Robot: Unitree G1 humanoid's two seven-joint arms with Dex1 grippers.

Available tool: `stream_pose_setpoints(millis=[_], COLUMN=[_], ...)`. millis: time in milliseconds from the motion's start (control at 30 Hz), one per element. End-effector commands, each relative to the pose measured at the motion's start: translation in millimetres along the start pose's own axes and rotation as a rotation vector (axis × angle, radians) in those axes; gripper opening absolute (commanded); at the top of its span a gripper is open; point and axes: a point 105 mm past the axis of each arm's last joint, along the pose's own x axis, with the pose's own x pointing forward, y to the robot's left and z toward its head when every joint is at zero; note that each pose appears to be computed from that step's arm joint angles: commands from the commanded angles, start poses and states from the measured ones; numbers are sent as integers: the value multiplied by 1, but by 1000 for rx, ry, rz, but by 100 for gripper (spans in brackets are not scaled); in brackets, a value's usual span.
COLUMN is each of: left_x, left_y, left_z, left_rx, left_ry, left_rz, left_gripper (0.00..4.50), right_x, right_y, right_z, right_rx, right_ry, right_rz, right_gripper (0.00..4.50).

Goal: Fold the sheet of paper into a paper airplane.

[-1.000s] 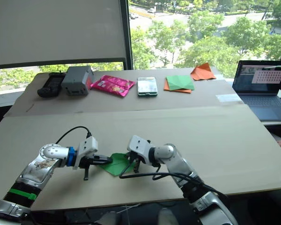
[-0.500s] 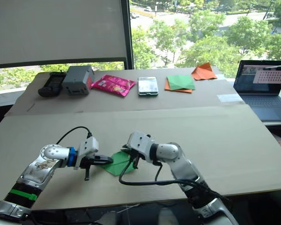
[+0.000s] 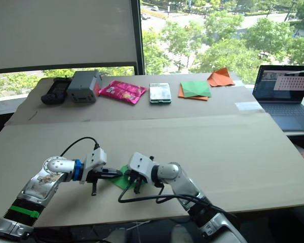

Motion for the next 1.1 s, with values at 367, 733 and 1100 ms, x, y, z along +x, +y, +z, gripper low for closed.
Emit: stream_pose_setpoints(millis=[367,733,1100], left_x=[-1,-1,-2], left_y=[-3,1,3], left_z=[-8,-6,-5], left_rx=[-17,-7,1], left_ry=[40,43,49], left_rz=[-4,-6,-5], left_gripper=[0,0,0], right_x=[-12,-24,-49], right_y=[1,7,-2], right_z=[-45,-55,-74], right_rx=[53,103,158], right_ry=[140,146,195], right_rz=[-40,-78,-170], right_gripper=[3,3,3])
